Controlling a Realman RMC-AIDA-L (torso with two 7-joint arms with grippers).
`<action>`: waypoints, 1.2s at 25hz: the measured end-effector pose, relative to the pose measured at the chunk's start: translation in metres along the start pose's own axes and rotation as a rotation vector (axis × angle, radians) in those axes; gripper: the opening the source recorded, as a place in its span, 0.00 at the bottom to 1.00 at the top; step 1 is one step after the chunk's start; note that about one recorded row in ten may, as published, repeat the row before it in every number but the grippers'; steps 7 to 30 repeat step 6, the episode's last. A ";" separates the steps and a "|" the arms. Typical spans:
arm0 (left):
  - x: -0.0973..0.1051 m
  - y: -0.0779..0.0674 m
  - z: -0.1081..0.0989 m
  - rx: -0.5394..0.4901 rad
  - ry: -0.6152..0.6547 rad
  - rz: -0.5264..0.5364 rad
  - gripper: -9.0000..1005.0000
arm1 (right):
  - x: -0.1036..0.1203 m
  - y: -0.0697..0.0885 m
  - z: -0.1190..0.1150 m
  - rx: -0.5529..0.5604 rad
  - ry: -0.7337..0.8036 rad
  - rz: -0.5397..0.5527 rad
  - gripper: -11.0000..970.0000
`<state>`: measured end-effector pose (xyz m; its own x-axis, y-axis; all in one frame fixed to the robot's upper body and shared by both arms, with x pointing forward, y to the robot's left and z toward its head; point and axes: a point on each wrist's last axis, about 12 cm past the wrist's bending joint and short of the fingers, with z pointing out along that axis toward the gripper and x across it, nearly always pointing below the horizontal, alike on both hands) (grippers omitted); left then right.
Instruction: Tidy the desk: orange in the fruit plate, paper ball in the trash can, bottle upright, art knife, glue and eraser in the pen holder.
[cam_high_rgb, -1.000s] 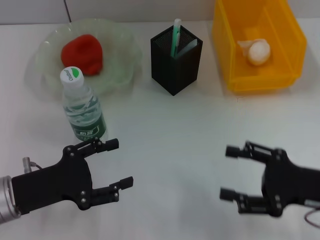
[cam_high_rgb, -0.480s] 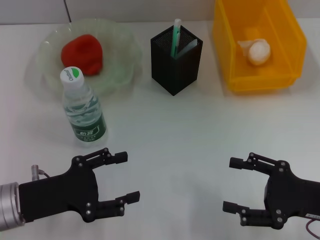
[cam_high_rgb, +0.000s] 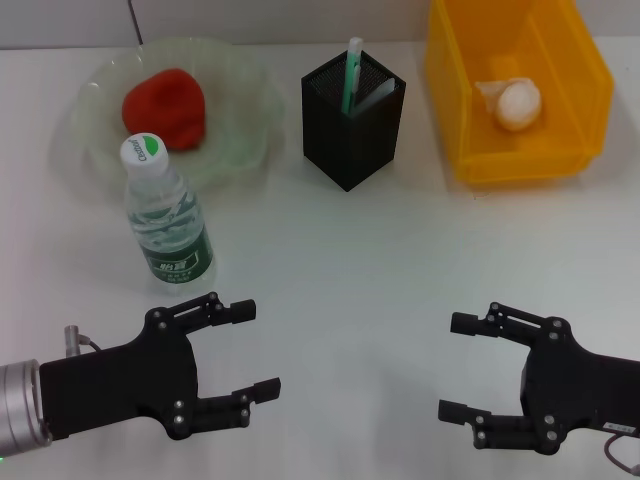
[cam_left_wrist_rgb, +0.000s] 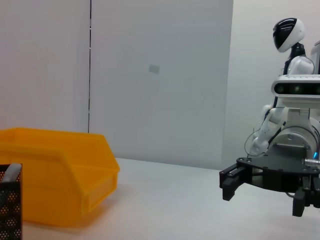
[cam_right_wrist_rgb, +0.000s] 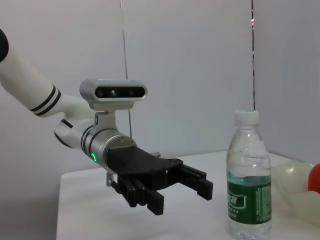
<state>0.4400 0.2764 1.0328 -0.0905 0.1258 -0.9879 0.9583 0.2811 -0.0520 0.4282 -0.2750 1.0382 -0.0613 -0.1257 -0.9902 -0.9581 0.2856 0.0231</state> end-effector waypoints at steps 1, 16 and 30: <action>0.000 0.000 0.000 0.000 0.000 0.000 0.81 | 0.000 0.000 0.000 0.000 0.000 0.000 0.86; 0.000 0.000 0.000 0.000 -0.001 0.000 0.81 | 0.000 0.000 0.001 -0.004 0.000 0.003 0.86; 0.000 0.000 0.000 0.000 -0.001 0.000 0.81 | 0.000 0.000 0.001 -0.004 0.000 0.003 0.86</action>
